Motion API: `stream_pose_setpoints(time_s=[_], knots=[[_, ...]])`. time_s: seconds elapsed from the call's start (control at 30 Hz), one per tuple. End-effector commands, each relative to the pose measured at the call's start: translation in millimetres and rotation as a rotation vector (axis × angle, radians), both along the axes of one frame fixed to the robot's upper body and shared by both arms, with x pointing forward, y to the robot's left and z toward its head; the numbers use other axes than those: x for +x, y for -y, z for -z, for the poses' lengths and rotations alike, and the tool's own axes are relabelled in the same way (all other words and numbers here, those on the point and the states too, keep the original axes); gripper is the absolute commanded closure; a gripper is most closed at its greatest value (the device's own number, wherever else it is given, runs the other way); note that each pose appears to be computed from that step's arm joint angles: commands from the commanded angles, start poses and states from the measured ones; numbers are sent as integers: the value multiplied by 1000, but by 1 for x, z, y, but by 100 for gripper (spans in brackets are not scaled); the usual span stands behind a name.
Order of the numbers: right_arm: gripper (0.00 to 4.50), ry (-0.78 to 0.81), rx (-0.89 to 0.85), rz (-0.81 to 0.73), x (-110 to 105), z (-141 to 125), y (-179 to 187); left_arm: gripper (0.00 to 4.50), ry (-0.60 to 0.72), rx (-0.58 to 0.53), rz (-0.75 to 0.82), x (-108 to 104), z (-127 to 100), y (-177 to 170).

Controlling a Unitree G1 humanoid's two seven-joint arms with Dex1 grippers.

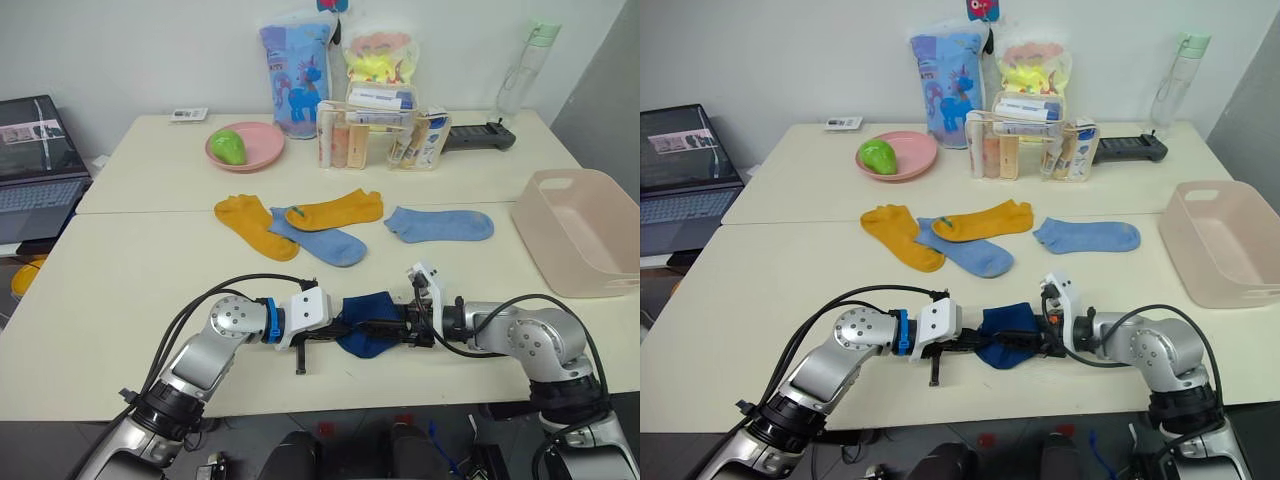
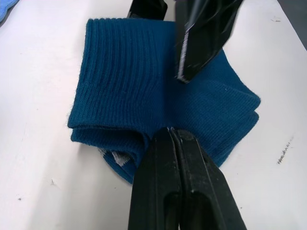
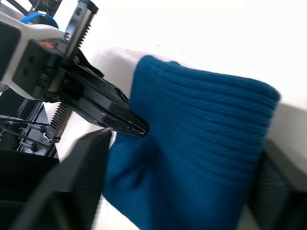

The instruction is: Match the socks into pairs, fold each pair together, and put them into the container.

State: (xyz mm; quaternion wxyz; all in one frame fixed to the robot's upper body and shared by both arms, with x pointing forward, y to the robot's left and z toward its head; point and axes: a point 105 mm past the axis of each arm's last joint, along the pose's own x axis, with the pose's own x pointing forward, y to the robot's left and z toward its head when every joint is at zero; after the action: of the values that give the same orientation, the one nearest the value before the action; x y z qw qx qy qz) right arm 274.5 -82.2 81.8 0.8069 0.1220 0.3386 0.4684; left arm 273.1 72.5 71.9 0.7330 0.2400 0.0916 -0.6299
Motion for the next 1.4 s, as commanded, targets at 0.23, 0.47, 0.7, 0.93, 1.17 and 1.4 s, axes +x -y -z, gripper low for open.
stream_pose_setpoints(time_s=[0.23, 0.47, 0.7, 0.93, 1.17, 1.4], knots=[[420, -6, 2, -25, -2, 2, -4, 450, -22, -11, -8, 0, -3, -4], [450, 42, 33, -6, 1, -11, 0, 432, -104, -174, 7, 2, -43, -7], [450, 150, 57, 100, 13, -40, 20, 229, -115, -200, -40, 12, -74, -23], [450, 286, 57, 239, 22, -81, 44, 5, -26, -335, 5, 18, -120, 4], [450, 443, -20, 433, 32, -122, 90, 5, 92, -426, 45, 34, -155, 39], [450, 669, -276, 625, 38, -168, 163, 5, 133, -525, 113, 33, -185, 76]])
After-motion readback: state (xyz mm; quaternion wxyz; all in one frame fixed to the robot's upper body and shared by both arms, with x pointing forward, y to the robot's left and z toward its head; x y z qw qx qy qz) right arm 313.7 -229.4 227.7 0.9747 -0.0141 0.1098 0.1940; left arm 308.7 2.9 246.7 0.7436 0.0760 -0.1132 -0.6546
